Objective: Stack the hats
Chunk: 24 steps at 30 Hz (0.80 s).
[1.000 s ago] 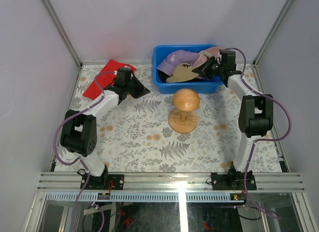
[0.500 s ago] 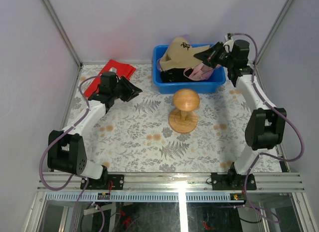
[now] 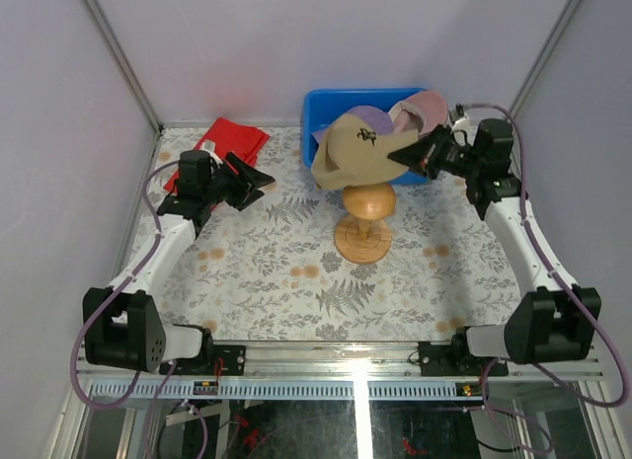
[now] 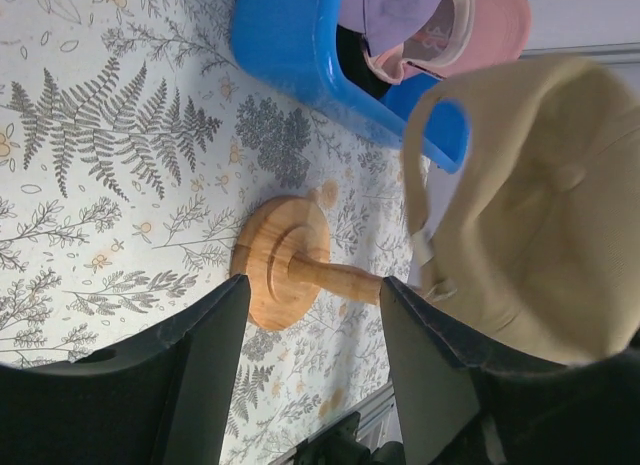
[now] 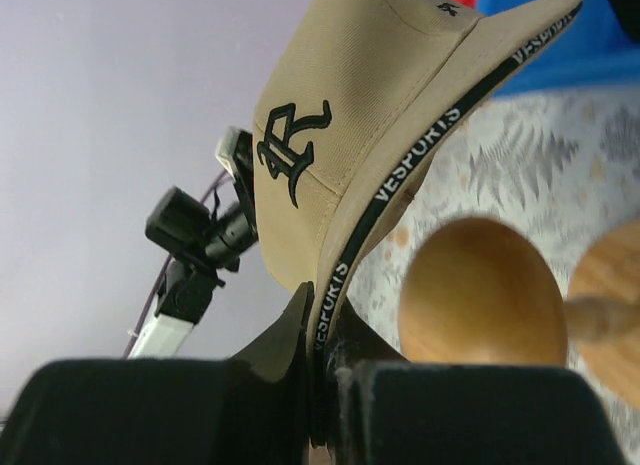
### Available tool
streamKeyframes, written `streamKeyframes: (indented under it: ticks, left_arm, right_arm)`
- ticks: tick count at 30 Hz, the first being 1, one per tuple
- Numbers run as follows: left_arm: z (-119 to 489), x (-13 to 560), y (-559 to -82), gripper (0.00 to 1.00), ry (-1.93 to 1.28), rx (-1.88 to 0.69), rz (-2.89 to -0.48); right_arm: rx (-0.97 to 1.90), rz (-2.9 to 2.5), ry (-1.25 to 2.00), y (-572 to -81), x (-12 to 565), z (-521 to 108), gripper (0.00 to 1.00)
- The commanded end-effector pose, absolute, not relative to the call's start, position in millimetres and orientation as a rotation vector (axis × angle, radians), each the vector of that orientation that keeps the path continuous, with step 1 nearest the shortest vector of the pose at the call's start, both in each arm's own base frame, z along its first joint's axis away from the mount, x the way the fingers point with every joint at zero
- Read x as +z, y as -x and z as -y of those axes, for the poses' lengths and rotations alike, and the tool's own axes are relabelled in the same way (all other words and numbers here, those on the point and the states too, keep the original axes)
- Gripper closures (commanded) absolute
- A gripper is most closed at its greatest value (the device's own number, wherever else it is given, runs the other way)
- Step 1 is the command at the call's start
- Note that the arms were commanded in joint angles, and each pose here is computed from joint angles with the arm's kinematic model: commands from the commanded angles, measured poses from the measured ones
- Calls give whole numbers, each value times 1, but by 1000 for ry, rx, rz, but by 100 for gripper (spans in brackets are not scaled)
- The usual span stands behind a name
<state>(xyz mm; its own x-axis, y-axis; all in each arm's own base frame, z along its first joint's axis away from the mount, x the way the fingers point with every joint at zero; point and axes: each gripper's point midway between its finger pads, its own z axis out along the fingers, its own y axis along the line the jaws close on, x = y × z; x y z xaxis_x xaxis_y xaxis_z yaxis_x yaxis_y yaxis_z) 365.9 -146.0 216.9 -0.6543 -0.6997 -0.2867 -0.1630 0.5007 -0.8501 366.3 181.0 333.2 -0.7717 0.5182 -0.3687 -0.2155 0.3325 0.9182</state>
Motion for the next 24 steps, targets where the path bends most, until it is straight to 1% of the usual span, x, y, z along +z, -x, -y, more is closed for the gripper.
streamKeyframes:
  ticks: [1,5,12,19,22,24]
  left_arm:
    - [151,219,-364,45,684,-1177,-2106]
    - [155,216,-363,45,679,-1211,-2106]
    - [165,209,-354,45,659,-1259,-2132]
    - [201,194,-337,46,641,-1354,-2177]
    - [214,193,-338,46,628,-1395,-2185]
    - [220,195,-340,46,618,-1406,-2188]
  right_arm:
    - [1548,-1997,-213,-315,327,-185,100]
    - [1498,-2075,-238,-293,297,-180,100]
    - [1446,-2154,-295,-270,255,-173,100]
    - [1358,-2231,-358,-255,209,-157,100]
    - [1315,-2269,-384,-251,193,-149,100]
    - [1287,-2286,-380,-250,186,-144,98]
